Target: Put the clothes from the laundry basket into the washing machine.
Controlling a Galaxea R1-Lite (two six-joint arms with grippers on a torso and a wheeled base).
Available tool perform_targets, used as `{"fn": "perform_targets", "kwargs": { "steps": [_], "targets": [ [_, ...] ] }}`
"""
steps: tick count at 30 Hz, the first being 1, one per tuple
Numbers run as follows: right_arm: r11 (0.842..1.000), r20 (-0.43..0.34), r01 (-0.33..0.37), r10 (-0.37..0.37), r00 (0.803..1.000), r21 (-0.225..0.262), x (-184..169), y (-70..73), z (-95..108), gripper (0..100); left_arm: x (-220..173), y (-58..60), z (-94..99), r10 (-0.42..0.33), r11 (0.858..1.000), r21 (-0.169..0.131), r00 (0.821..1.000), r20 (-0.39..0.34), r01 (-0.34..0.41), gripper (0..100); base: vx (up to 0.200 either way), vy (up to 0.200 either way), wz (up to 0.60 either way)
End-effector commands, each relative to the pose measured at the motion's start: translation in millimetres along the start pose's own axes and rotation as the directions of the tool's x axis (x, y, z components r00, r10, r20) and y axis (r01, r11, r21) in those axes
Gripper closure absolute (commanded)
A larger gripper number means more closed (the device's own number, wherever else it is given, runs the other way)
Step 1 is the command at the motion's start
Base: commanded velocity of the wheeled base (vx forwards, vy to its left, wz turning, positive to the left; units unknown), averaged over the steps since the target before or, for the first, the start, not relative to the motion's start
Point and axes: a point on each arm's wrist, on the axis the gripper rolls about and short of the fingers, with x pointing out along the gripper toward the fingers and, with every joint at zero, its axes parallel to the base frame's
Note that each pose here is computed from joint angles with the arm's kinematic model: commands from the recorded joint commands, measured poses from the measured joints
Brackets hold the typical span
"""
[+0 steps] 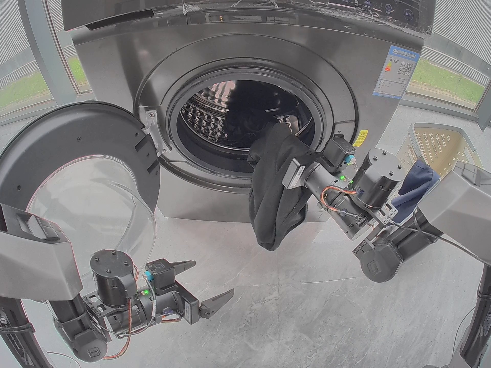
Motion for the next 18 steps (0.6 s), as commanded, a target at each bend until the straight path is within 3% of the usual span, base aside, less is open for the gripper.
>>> {"fn": "perform_targets", "kwargs": {
  "steps": [1,5,6,9,18],
  "targets": [
    [1.0,-0.003,-0.011,0.011,1.0,0.005,-1.4,4.5,-0.4,100,6.9,-0.1,6.8,-0.003,1.0,0.008,0.999,0.037,0.003,0,0.0,0.0,0.0],
    [1.0,-0.022,-0.011,0.011,1.0,0.006,-5.2,11.3,-4.0,100,19.3,-5.2,23.2,-0.024,1.0,0.014,0.993,0.117,0.022,0,0.0,0.0,0.0],
    [1.0,-0.025,-0.006,0.006,1.0,0.007,-5.1,12.9,-5.3,100,33.4,-5.4,37.3,-0.034,0.999,0.025,0.982,0.186,0.029,0,0.0,0.0,0.0],
    [1.0,-0.04,-0.012,0.012,0.999,0.013,-6.9,17.1,-10.2,100,53.7,-8.6,47.6,-0.054,0.998,0.038,0.969,0.242,0.046,0,0.0,0.0,0.0],
    [1.0,-0.055,-0.023,0.024,0.998,0.016,-7.0,22.6,-17.2,100,84.2,-11.4,58.7,-0.074,0.997,0.037,0.948,0.311,0.066,0,0.0,0.0,0.0]
  ]
}}
